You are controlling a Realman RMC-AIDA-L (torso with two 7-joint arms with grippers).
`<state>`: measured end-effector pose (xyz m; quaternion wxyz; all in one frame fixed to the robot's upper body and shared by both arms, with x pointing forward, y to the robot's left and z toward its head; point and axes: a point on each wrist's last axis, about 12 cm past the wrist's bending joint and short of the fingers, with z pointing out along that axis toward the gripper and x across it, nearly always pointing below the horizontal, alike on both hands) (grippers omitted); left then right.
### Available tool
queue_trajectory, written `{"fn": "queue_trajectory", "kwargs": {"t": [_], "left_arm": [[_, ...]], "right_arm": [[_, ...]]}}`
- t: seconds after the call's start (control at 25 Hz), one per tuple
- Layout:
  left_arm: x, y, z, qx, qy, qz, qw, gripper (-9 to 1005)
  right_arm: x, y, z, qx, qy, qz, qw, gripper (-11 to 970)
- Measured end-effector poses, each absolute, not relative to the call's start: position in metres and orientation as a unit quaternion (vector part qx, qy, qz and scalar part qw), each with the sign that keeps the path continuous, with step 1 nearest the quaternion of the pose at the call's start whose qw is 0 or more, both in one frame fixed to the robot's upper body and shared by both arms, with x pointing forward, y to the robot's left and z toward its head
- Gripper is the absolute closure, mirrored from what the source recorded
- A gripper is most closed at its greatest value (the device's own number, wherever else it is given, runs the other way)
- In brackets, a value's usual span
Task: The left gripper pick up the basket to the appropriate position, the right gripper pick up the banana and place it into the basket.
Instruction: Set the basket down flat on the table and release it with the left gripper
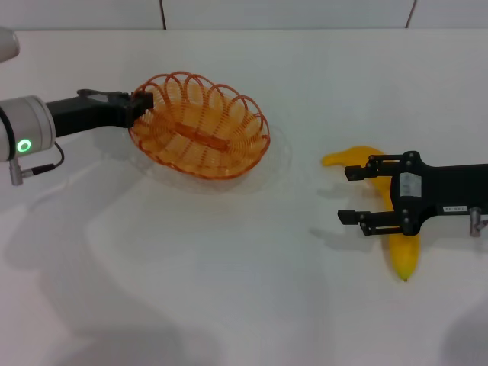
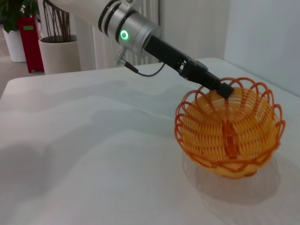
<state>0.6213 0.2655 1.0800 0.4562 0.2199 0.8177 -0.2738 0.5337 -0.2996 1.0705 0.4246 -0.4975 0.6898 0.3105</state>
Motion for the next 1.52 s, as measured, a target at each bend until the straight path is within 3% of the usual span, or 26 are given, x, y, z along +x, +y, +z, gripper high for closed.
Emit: {"fn": "queue_trajectory", "kwargs": {"t": [1.52], "left_arm": [[0.610, 0.259, 1.057, 0.166, 0.833, -0.290, 0.441, 907]], "right_arm": [[0.537, -0.292, 1.072, -0.505, 0.675, 0.317, 0.434, 227]]}}
